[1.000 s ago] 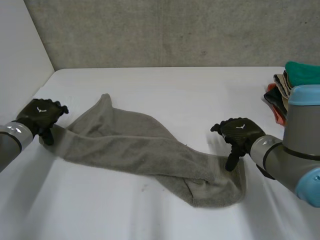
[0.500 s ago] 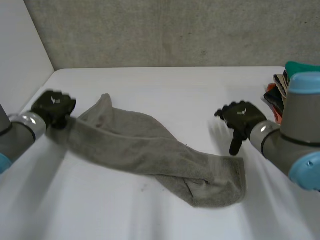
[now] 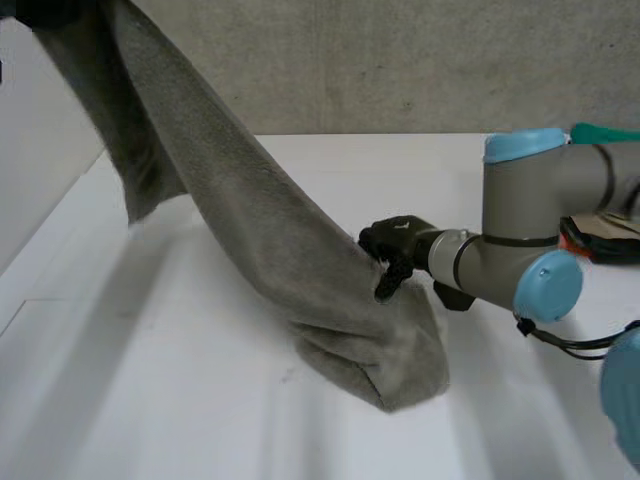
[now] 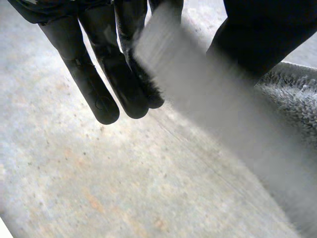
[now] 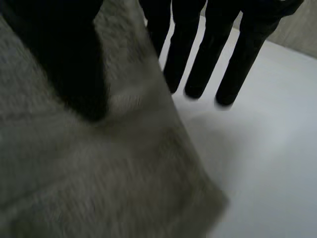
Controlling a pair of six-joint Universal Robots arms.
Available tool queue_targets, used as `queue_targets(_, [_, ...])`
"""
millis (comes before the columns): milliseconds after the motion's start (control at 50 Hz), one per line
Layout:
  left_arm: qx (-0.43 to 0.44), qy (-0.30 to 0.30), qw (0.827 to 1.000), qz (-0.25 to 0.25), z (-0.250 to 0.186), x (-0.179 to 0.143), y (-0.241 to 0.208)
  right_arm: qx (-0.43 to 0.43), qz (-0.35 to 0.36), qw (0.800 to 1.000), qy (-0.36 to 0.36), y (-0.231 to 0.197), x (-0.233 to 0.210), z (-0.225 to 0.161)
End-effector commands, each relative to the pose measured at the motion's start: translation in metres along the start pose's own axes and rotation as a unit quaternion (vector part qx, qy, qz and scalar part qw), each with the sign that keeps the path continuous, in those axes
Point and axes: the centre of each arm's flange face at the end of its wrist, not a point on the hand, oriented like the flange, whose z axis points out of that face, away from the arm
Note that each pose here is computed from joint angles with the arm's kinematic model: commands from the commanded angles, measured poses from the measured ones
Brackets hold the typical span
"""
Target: Fold the laundry.
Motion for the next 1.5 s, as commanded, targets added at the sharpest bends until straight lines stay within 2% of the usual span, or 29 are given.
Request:
queue_targets(20, [0.007, -0.006, 1.000, 0.004, 0.007, -0.002, 0.010, 0.044, -0.021, 0.993, 0.108, -0.029, 0.024, 0.000])
queue_targets(40, [0.004, -0.006, 1.000, 0.004, 0.009, -0.002, 0.015, 0.085, -0.031, 0.984, 0.152, -0.054, 0.034, -0.010])
queue_targets(100, [0.004, -0.014, 1.000, 0.009, 0.025, -0.007, 0.039, 0.181, -0.051, 0.960, 0.209, -0.099, 0.046, -0.029])
queue_targets(120, [0.009, -0.017, 1.000, 0.011, 0.030, -0.008, 0.042, 0.236, -0.060, 0.941, 0.233, -0.124, 0.051, -0.043])
queue_targets(180, [0.030, -0.040, 0.999, 0.020, 0.052, -0.022, 0.052, 0.322, -0.078, 0.906, 0.264, -0.162, 0.059, -0.069])
queue_targets(200, [0.040, -0.063, 0.997, 0.027, 0.061, -0.032, 0.055, 0.371, -0.087, 0.879, 0.287, -0.184, 0.066, -0.090])
queue_targets(240, [0.047, -0.084, 0.995, 0.028, 0.070, -0.040, 0.058, 0.412, -0.096, 0.853, 0.306, -0.202, 0.072, -0.108])
queue_targets(260, [0.051, -0.095, 0.994, 0.027, 0.074, -0.044, 0.059, 0.442, -0.103, 0.833, 0.315, -0.215, 0.072, -0.124])
queue_targets(340, [0.081, -0.131, 0.988, 0.017, 0.092, -0.061, 0.052, 0.475, -0.111, 0.811, 0.322, -0.229, 0.070, -0.143])
queue_targets(400, [0.094, -0.134, 0.987, 0.009, 0.097, -0.066, 0.050, 0.475, -0.112, 0.811, 0.322, -0.229, 0.069, -0.147])
queue_targets(480, [0.075, -0.128, 0.989, -0.001, 0.095, -0.060, 0.067, 0.438, -0.116, 0.830, 0.325, -0.213, 0.071, -0.139])
queue_targets(580, [0.016, -0.116, 0.993, -0.019, 0.079, -0.045, 0.102, 0.358, -0.128, 0.860, 0.340, -0.171, 0.088, -0.117])
queue_targets(640, [-0.046, -0.097, 0.994, -0.037, 0.055, -0.025, 0.134, 0.317, -0.131, 0.874, 0.345, -0.148, 0.095, -0.108])
queue_targets(700, [-0.117, -0.058, 0.990, -0.062, 0.020, 0.003, 0.163, 0.248, -0.133, 0.898, 0.338, -0.109, 0.099, -0.093])
queue_targets(740, [-0.169, -0.022, 0.982, -0.084, -0.010, 0.025, 0.180, 0.185, -0.141, 0.917, 0.324, -0.076, 0.097, -0.082])
queue_targets(800, [-0.210, 0.006, 0.972, -0.102, -0.040, 0.042, 0.185, 0.122, -0.153, 0.934, 0.297, -0.042, 0.091, -0.074])
queue_targets(820, [-0.237, 0.016, 0.965, -0.109, -0.060, 0.049, 0.186, 0.088, -0.160, 0.943, 0.279, -0.022, 0.087, -0.072])
queue_targets(880, [-0.279, 0.031, 0.954, -0.106, -0.088, 0.058, 0.185, 0.044, -0.170, 0.951, 0.254, 0.002, 0.083, -0.072])
queue_targets(960, [-0.349, 0.065, 0.933, -0.068, -0.129, 0.068, 0.174, -0.053, -0.190, 0.958, 0.208, 0.040, 0.069, -0.085])
queue_targets(1040, [-0.434, 0.103, 0.895, -0.024, -0.164, 0.065, 0.159, -0.132, -0.214, 0.953, 0.171, 0.044, 0.053, -0.121])
queue_targets(1060, [-0.467, 0.122, 0.876, -0.010, -0.176, 0.062, 0.151, -0.151, -0.217, 0.951, 0.162, 0.045, 0.050, -0.129])
queue_targets(1100, [-0.493, 0.147, 0.858, -0.001, -0.185, 0.063, 0.144, -0.201, -0.228, 0.943, 0.139, 0.049, 0.047, -0.151])
queue_targets(1120, [-0.516, 0.171, 0.840, 0.005, -0.192, 0.063, 0.138, -0.213, -0.231, 0.940, 0.133, 0.049, 0.047, -0.157])
queue_targets(1180, [-0.538, 0.211, 0.816, 0.013, -0.199, 0.064, 0.131, -0.224, -0.243, 0.935, 0.130, 0.047, 0.050, -0.165])
queue_targets(1240, [-0.526, 0.214, 0.823, 0.028, -0.194, 0.062, 0.134, -0.216, -0.251, 0.933, 0.140, 0.045, 0.054, -0.163])
queue_targets(1320, [-0.494, 0.202, 0.844, 0.051, -0.173, 0.060, 0.157, -0.185, -0.258, 0.931, 0.180, 0.039, 0.075, -0.140])
queue_targets(1400, [-0.443, 0.195, 0.873, 0.058, -0.140, 0.070, 0.178, -0.137, -0.252, 0.930, 0.231, 0.031, 0.100, -0.105])
queue_targets(1420, [-0.424, 0.188, 0.884, 0.057, -0.126, 0.075, 0.186, -0.127, -0.255, 0.929, 0.238, 0.028, 0.101, -0.098])
queue_targets(1500, [-0.384, 0.148, 0.908, 0.074, -0.090, 0.078, 0.210, -0.076, -0.275, 0.921, 0.266, 0.016, 0.103, -0.061])
